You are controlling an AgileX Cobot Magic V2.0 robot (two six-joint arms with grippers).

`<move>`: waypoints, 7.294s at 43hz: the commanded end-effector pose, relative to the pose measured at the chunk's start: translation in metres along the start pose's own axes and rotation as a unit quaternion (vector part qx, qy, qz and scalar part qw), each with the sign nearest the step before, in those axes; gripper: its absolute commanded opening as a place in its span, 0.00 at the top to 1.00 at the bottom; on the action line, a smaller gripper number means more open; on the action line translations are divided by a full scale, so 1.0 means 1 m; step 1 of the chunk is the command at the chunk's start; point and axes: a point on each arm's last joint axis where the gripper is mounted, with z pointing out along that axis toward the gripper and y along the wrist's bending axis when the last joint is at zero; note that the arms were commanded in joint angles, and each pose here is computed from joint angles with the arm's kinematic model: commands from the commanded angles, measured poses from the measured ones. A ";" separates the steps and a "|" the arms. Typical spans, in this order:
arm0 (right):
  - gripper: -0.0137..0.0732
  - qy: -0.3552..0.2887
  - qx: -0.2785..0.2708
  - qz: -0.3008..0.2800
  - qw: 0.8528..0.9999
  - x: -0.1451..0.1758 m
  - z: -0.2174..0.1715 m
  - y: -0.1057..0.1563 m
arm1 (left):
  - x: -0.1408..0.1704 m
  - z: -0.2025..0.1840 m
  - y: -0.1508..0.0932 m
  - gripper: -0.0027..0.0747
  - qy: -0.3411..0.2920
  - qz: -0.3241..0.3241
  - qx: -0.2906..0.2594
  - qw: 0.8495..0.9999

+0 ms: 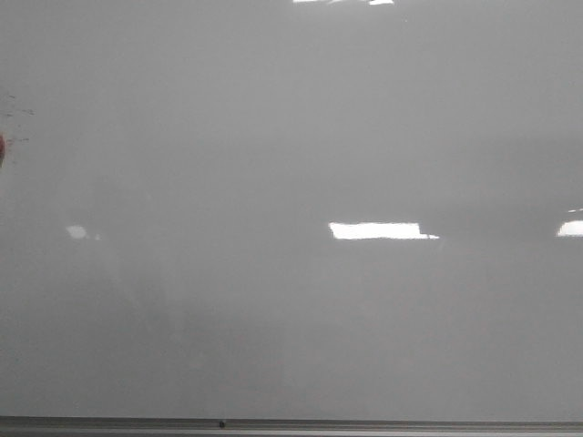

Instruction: Write number 9 on whiteboard

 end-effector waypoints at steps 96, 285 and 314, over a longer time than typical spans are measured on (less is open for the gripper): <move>0.20 0.004 0.002 0.001 1.000 -0.019 0.011 0.001 | 0.075 0.224 -0.036 0.99 0.336 -0.070 0.036 0.939; 0.92 0.211 -0.309 0.117 0.920 -0.062 0.283 0.119 | -0.036 0.110 -0.190 0.99 0.396 0.213 0.636 0.627; 0.91 0.258 -0.268 0.072 0.925 -0.044 0.276 0.100 | -0.037 0.111 -0.191 0.99 0.394 0.211 0.635 0.630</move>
